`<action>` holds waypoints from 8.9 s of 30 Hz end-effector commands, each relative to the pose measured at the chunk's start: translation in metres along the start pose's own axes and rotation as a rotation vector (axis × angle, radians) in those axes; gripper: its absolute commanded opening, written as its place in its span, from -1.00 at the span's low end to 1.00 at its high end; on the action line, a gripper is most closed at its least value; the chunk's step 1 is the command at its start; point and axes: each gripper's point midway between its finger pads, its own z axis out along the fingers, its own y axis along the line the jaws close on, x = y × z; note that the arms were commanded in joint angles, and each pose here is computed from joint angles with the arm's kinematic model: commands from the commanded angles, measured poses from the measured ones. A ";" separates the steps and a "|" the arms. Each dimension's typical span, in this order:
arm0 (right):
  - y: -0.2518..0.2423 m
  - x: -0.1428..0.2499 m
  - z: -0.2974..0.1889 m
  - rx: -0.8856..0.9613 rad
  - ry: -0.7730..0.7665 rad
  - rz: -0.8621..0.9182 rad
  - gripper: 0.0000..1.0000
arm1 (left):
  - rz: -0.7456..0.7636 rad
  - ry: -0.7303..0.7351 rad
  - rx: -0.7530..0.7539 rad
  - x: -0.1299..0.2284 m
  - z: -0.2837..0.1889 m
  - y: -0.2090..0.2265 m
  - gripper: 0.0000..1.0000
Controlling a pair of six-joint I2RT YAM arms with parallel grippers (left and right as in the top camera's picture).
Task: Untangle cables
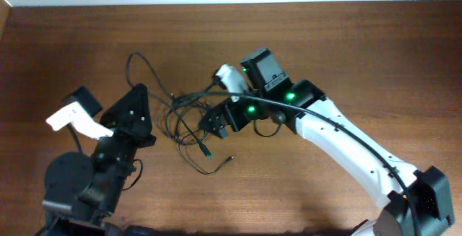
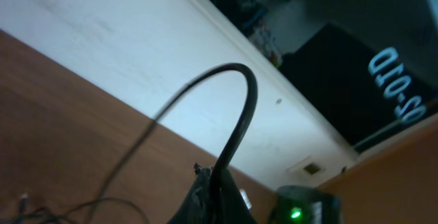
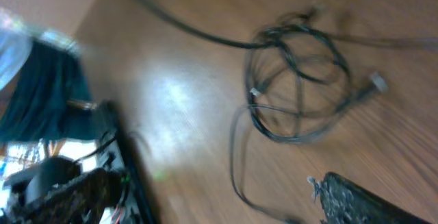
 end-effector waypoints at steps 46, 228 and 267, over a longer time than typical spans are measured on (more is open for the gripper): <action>0.057 -0.104 -0.238 0.445 -0.558 -0.343 -0.92 | 0.574 1.141 -0.116 0.313 0.110 0.128 0.31; -0.054 0.021 -0.167 -0.302 -0.449 -0.250 0.77 | -0.454 0.556 0.506 0.092 0.053 -0.162 -1.00; -0.290 0.048 -0.203 0.257 -0.577 0.622 -0.92 | 0.105 0.061 -0.573 -0.017 0.036 0.125 -1.00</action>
